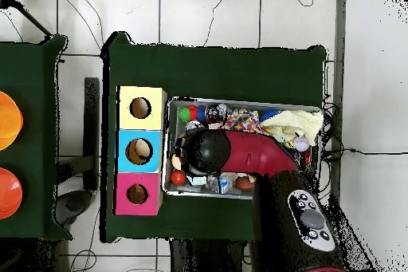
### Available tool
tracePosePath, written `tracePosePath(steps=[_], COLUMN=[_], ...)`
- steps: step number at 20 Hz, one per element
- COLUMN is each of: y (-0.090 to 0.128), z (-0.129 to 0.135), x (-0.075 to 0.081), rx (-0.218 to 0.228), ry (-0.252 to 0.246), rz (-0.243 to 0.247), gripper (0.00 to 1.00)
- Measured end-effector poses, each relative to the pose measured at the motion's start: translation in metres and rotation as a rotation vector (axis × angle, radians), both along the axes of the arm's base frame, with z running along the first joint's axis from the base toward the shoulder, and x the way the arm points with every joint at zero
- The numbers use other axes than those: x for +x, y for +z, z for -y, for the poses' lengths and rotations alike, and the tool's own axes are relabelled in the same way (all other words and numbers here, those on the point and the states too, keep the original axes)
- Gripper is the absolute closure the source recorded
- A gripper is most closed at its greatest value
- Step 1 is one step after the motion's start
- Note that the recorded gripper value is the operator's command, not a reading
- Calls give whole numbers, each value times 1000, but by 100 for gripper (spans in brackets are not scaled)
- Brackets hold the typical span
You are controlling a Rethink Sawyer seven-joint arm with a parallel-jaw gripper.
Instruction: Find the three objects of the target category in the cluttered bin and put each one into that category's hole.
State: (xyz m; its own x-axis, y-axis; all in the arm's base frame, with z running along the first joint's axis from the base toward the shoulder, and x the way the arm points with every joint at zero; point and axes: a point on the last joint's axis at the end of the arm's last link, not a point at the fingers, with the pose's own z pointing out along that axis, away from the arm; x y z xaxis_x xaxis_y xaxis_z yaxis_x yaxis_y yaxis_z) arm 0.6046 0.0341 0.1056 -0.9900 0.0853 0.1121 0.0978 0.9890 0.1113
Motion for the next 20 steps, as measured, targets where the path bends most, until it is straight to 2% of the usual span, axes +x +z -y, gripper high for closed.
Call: tracePosePath(steps=[2,3,5,6,8,9,13,20], y=[-14,-32,-51,-73,-92,-98,-98,-98], z=[-9,-19,-29,-41,-52,-57,-55,-55], x=[-3,-7,-11,-16,-21,-17,-8,8], rx=[-5,-13,-16,-15,-8,-3,-16,-22], ry=[26,56,82,110,129,128,128,125], rz=[13,35,61,94,121,159,208,237], gripper=[0,0,0,0,0,0,0,0])
